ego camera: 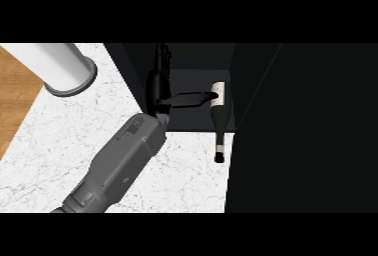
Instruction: Pick up the wine, place it into the cabinet and close the cabinet
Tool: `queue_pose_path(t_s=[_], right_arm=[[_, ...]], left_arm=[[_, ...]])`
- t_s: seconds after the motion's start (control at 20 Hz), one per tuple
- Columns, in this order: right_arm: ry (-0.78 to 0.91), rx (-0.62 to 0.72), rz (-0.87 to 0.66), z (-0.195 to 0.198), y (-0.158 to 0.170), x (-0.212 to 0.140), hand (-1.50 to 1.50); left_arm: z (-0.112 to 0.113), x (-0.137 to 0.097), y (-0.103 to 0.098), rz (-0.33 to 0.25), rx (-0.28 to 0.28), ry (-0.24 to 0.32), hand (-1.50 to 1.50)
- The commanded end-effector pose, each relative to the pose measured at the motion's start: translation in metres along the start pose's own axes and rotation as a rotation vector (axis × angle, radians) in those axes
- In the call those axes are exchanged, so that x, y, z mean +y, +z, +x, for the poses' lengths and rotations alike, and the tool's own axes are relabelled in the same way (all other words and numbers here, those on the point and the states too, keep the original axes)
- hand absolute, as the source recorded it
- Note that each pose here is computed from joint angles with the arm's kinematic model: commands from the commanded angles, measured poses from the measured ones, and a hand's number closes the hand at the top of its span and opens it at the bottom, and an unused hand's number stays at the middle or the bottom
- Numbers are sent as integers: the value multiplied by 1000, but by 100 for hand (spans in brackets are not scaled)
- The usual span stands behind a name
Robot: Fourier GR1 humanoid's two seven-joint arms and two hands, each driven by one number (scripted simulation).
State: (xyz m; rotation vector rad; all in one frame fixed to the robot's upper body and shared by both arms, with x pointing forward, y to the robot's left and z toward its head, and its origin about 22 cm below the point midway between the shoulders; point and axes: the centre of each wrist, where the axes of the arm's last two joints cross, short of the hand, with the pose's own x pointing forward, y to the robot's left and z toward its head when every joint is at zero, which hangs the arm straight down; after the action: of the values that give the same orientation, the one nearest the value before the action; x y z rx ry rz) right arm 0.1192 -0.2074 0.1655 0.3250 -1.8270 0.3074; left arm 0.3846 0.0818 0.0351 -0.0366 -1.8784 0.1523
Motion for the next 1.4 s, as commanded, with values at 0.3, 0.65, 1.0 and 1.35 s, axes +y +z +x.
queue_pose_path(t_s=[0.3, 0.65, 1.0, 1.35], right_arm=[[-5, -94, 4, 39, 25, 6, -150], [-21, -97, 28, 48, 31, 10, -150], [69, -18, 164, 39, 29, 7, 150], [-12, 57, 468, 32, 31, 27, 150]], left_arm=[[22, 9, 64, -56, 13, 100, -150], [38, 9, 125, -40, -7, 126, -150], [56, 35, 170, -54, -8, 137, -150], [64, 69, 199, -13, -25, 111, -150]])
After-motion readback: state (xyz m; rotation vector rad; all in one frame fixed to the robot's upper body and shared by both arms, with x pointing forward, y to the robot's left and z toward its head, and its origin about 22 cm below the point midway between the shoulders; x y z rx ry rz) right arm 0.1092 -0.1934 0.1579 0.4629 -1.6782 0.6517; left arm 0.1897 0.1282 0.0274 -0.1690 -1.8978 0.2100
